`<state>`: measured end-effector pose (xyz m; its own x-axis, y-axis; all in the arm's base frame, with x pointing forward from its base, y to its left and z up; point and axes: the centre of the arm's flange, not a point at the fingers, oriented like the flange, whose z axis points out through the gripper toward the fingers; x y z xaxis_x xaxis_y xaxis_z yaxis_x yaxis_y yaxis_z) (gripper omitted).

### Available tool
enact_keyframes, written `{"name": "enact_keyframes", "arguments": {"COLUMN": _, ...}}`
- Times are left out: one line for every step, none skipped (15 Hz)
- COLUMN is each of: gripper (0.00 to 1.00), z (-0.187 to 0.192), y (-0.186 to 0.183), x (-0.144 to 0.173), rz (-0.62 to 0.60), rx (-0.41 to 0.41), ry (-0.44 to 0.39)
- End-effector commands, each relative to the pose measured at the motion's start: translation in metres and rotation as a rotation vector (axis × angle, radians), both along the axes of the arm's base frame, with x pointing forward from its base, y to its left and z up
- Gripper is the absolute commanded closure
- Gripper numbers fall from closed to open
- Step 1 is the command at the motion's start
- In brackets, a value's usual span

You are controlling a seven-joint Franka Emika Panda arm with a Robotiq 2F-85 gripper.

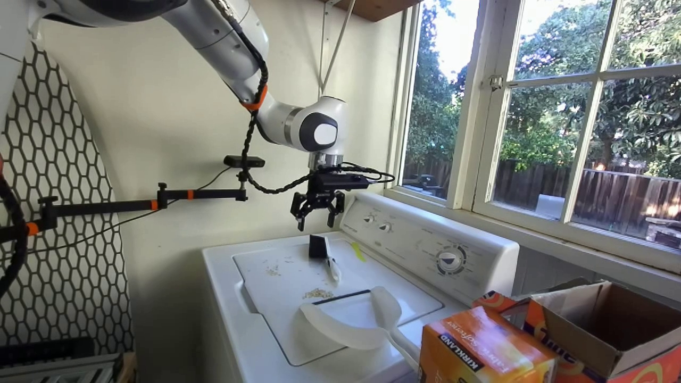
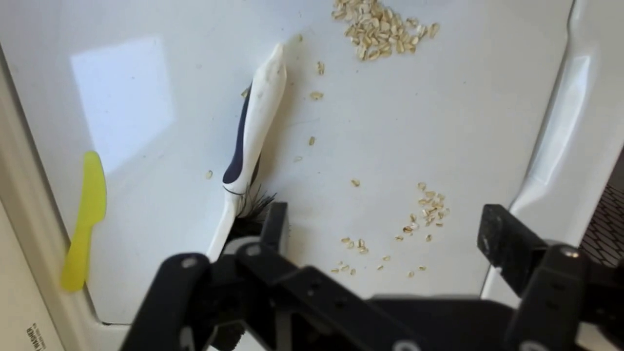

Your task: Use the small broom to sweep the objects on the dustpan

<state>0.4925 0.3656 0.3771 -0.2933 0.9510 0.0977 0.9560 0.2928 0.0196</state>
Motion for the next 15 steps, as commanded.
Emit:
{"name": "enact_keyframes", "arguments": {"gripper": 0.00, "z": -0.004, "y": -0.004, "x": 0.000, "rz": -0.066, "rx": 0.050, "ry": -0.001}}
{"name": "enact_keyframes", "arguments": {"gripper": 0.00, "z": -0.008, "y": -0.004, "x": 0.002, "rz": -0.101, "rx": 0.071, "ry": 0.006}}
{"name": "enact_keyframes", "arguments": {"gripper": 0.00, "z": -0.014, "y": -0.003, "x": 0.004, "rz": -0.139, "rx": 0.094, "ry": 0.010}}
{"name": "enact_keyframes", "arguments": {"gripper": 0.00, "z": -0.018, "y": -0.001, "x": 0.007, "rz": -0.174, "rx": 0.109, "ry": 0.014}}
{"name": "enact_keyframes", "arguments": {"gripper": 0.00, "z": -0.023, "y": 0.001, "x": 0.009, "rz": -0.197, "rx": 0.115, "ry": 0.021}}
{"name": "enact_keyframes", "arguments": {"gripper": 0.00, "z": -0.028, "y": 0.003, "x": 0.012, "rz": -0.215, "rx": 0.112, "ry": 0.030}}
{"name": "enact_keyframes", "arguments": {"gripper": 0.00, "z": -0.034, "y": 0.006, "x": 0.014, "rz": -0.218, "rx": 0.096, "ry": 0.036}}
{"name": "enact_keyframes", "arguments": {"gripper": 0.00, "z": -0.040, "y": 0.009, "x": 0.016, "rz": -0.222, "rx": 0.084, "ry": 0.047}}
{"name": "enact_keyframes", "arguments": {"gripper": 0.00, "z": -0.045, "y": 0.013, "x": 0.018, "rz": -0.220, "rx": 0.085, "ry": 0.054}}
{"name": "enact_keyframes", "arguments": {"gripper": 0.00, "z": -0.051, "y": 0.015, "x": 0.019, "rz": -0.226, "rx": 0.084, "ry": 0.062}}
{"name": "enact_keyframes", "arguments": {"gripper": 0.00, "z": -0.058, "y": 0.020, "x": 0.022, "rz": -0.227, "rx": 0.092, "ry": 0.069}}
{"name": "enact_keyframes", "arguments": {"gripper": 0.00, "z": -0.063, "y": 0.023, "x": 0.023, "rz": -0.229, "rx": 0.088, "ry": 0.073}}
{"name": "enact_keyframes", "arguments": {"gripper": 0.00, "z": -0.070, "y": 0.027, "x": 0.025, "rz": -0.228, "rx": 0.088, "ry": 0.077}}
{"name": "enact_keyframes", "arguments": {"gripper": 0.00, "z": -0.075, "y": 0.029, "x": 0.026, "rz": -0.230, "rx": 0.086, "ry": 0.080}}
{"name": "enact_keyframes", "arguments": {"gripper": 0.00, "z": -0.082, "y": 0.030, "x": 0.028, "rz": -0.225, "rx": 0.076, "ry": 0.075}}
